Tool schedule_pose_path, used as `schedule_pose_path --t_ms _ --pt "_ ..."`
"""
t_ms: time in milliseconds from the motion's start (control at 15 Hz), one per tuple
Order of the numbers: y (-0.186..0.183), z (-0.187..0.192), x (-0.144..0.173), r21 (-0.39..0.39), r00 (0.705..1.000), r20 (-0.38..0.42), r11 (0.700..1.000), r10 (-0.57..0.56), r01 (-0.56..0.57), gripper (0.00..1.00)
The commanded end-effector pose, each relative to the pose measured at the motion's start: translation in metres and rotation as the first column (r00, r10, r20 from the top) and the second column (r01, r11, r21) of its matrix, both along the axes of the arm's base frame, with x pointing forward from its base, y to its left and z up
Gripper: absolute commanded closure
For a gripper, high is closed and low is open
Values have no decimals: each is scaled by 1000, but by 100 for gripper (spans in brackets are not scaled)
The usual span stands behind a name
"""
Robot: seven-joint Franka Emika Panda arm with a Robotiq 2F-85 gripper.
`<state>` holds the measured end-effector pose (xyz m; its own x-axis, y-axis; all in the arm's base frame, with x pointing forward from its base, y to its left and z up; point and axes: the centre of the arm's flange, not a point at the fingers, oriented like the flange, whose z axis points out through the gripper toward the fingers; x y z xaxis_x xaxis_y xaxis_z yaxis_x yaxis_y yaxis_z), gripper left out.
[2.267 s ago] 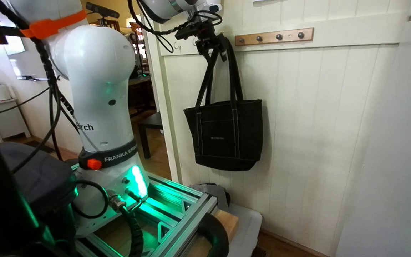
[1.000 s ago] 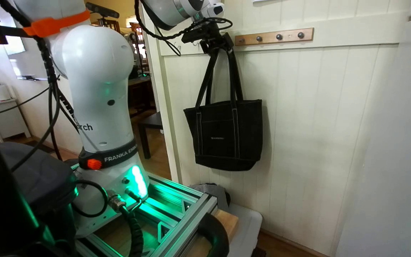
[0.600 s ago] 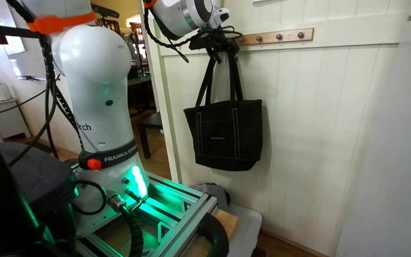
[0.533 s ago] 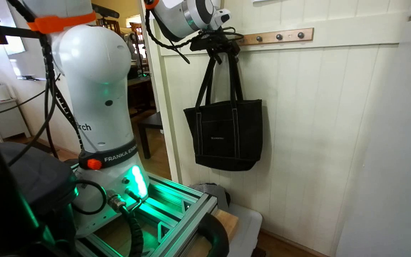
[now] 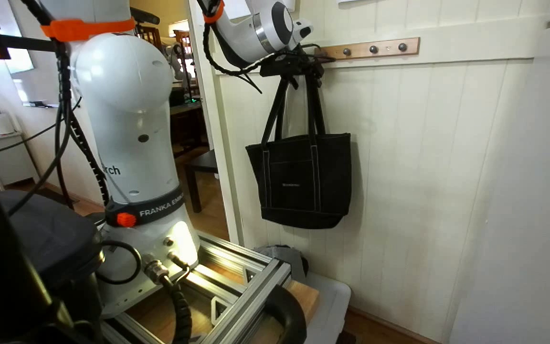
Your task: Remove the black bag from the hook
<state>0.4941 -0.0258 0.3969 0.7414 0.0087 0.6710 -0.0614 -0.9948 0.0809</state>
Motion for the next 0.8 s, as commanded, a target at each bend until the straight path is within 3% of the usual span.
schedule_pose_path --t_ms 0,333,733 --pt "4 -19 6 -9 998 61 1000 25 -24 0" --pt "-1 -23 7 9 994 107 1000 29 -30 0" --pt "8 -35 11 27 994 103 998 49 -53 0"
